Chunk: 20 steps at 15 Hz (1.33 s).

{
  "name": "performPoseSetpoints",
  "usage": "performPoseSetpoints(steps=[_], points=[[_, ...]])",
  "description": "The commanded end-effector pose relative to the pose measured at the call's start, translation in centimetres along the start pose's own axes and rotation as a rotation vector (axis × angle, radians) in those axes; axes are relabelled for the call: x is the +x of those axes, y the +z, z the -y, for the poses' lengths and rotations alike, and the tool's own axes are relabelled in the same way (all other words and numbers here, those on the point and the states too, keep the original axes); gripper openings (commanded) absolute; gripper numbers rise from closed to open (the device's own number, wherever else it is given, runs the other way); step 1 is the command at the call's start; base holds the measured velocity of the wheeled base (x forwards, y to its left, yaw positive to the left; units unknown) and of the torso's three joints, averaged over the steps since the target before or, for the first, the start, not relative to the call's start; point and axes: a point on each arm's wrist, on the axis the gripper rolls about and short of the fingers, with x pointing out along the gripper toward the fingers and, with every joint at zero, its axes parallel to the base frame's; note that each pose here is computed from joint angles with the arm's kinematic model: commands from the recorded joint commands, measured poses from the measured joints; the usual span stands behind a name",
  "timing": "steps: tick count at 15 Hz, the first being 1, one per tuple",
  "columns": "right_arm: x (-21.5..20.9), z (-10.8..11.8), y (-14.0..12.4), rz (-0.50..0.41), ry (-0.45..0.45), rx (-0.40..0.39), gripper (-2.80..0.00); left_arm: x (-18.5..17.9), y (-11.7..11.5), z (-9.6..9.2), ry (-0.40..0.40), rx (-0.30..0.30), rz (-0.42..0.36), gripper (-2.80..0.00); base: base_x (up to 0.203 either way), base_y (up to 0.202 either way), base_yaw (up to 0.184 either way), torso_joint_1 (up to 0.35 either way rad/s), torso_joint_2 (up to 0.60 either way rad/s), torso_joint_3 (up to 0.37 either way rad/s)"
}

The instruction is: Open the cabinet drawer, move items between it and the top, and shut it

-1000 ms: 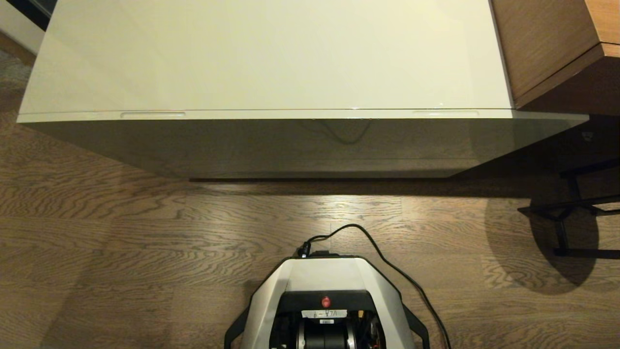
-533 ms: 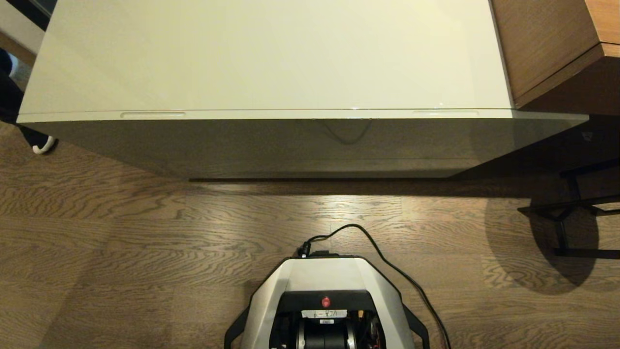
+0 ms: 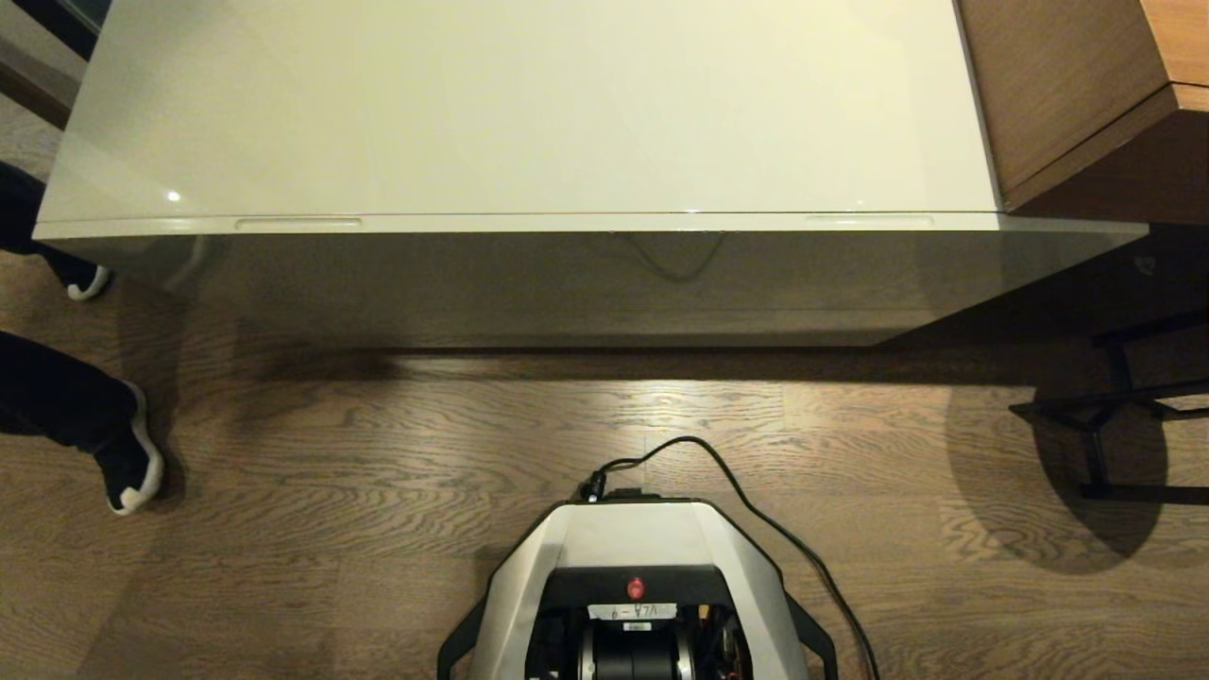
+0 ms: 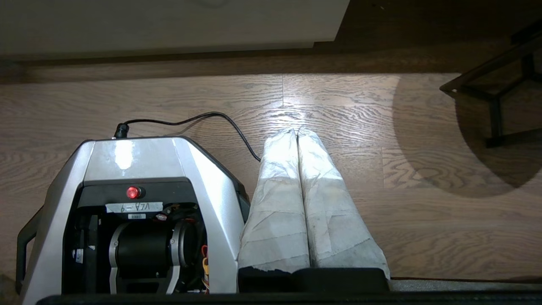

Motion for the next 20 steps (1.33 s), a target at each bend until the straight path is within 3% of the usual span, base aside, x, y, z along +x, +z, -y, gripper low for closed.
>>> performPoseSetpoints(steps=[1,20], points=[[0.02,0.00,-0.04,-0.002,0.001,0.000,-2.80,0.01,0.00,0.00,0.001,0.000,-0.001,-2.80,0.000,0.000,0.000,0.000,0.00,0.000],[0.02,0.00,-0.04,-0.002,0.001,0.000,-2.80,0.01,0.00,0.00,0.000,0.000,-0.001,-2.80,0.000,0.000,0.000,0.000,0.00,0.000]])
